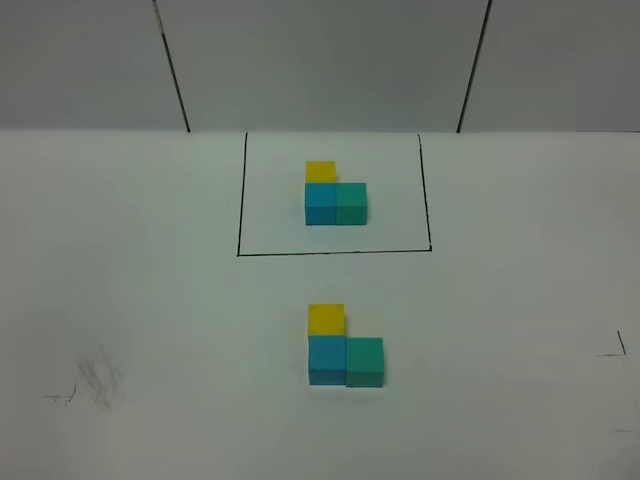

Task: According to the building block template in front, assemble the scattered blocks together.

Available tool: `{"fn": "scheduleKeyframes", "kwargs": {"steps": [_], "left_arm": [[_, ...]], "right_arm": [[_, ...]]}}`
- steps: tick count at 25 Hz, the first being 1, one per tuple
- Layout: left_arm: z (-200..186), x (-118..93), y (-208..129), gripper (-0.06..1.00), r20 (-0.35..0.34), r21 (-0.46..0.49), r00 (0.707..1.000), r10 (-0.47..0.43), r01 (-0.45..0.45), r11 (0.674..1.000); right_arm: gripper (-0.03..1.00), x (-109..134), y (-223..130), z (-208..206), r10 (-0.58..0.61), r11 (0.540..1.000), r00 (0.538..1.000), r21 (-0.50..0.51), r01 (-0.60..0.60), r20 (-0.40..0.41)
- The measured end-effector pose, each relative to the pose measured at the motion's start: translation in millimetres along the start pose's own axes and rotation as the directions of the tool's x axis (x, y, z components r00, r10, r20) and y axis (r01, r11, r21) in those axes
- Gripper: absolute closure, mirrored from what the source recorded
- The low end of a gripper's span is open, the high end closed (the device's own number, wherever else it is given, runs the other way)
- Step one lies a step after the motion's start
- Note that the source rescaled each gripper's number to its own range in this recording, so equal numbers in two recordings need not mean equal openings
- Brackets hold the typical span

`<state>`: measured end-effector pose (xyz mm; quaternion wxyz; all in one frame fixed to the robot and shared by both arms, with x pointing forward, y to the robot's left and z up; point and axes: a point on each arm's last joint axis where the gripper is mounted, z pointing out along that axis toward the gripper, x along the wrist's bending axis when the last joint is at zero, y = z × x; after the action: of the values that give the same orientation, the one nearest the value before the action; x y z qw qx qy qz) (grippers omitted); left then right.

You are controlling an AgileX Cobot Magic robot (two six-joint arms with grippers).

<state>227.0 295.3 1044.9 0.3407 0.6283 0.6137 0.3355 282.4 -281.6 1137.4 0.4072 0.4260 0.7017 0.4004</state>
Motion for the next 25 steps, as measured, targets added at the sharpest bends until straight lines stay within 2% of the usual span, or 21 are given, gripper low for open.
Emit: {"fn": "scheduleKeyframes", "kwargs": {"steps": [5, 10, 16, 25], "left_arm": [[0, 0, 0, 0.17, 0.0, 0.0, 1.0, 0.001, -0.001, 1.0], [0, 0, 0, 0.17, 0.0, 0.0, 1.0, 0.001, -0.001, 1.0], [0, 0, 0, 0.17, 0.0, 0.0, 1.0, 0.001, -0.001, 1.0], [0, 0, 0, 0.17, 0.0, 0.0, 1.0, 0.001, -0.001, 1.0]], "right_arm": [[0.29, 18, -39, -11, 0.053, 0.998, 0.997, -0.027, -0.054, -0.052], [0.29, 28, -68, -28, 0.077, 0.992, 0.997, -0.096, -0.079, -0.033], [0.29, 28, -87, -22, 0.102, 0.992, 0.995, 0.07, -0.101, -0.012], [0.29, 29, -95, -23, 0.088, 0.984, 0.996, 0.153, -0.086, -0.006]]}}
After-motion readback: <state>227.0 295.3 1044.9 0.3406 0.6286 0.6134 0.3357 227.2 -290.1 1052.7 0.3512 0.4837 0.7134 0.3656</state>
